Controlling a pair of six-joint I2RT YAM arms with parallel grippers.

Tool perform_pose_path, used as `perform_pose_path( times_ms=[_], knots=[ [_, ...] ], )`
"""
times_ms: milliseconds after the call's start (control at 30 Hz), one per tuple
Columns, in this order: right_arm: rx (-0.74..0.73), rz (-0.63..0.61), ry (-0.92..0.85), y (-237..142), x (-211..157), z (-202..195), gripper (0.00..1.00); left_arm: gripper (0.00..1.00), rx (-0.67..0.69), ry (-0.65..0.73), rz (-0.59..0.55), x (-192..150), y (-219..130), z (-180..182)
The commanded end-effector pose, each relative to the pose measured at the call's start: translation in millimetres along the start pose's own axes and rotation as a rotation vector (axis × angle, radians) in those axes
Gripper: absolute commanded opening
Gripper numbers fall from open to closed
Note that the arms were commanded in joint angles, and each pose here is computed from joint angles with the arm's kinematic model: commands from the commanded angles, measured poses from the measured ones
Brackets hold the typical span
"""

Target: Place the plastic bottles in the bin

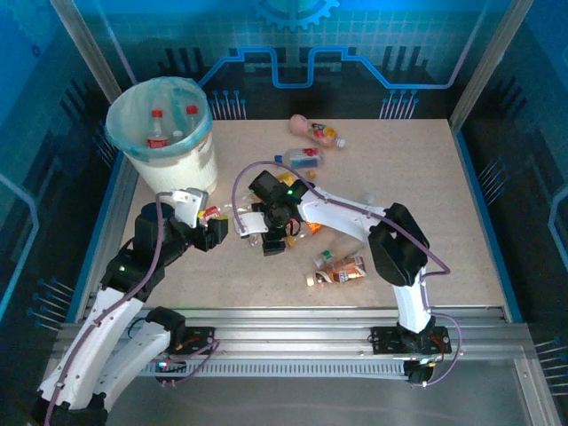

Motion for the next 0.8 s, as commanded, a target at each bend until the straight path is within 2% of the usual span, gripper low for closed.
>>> perform_pose_path(
  times_ms=[0,200,433,533,767],
  knots=[
    [-0.045,0.022,-0.063,11,5,-7,0.94,0.69,0.086,-0.029,-0.028,0,0,5],
    [-0.041,0.049,-0.109,33,7,-8,0.93,0.70,0.211,-0.037,0.004,-4,-4,14],
    [-0.042,0.089,-0.165,55,14,-8,0.91,0.72,0.258,-0.034,-0.010,-5,-9,17],
    [-0.033,0.102,-0.187,62,15,-8,0.87,0.72,0.270,-0.033,-0.016,-5,-10,17],
    [-0.053,0.085,-0.213,54,19,-10,0.68,0.73,0.272,-0.031,-0.022,-4,-11,18]
  ],
)
Point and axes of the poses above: each hand's point on the last joint's axis, 136 mm out from that joint toward the fingers, its own y axis out along the fingers, its own z axis along the line the jaws close on, x = y × z, the point moved 10 cm from there along -y, back along the fingers, and after that the axes turned 8 degrees about y, right-handed, at the moved point
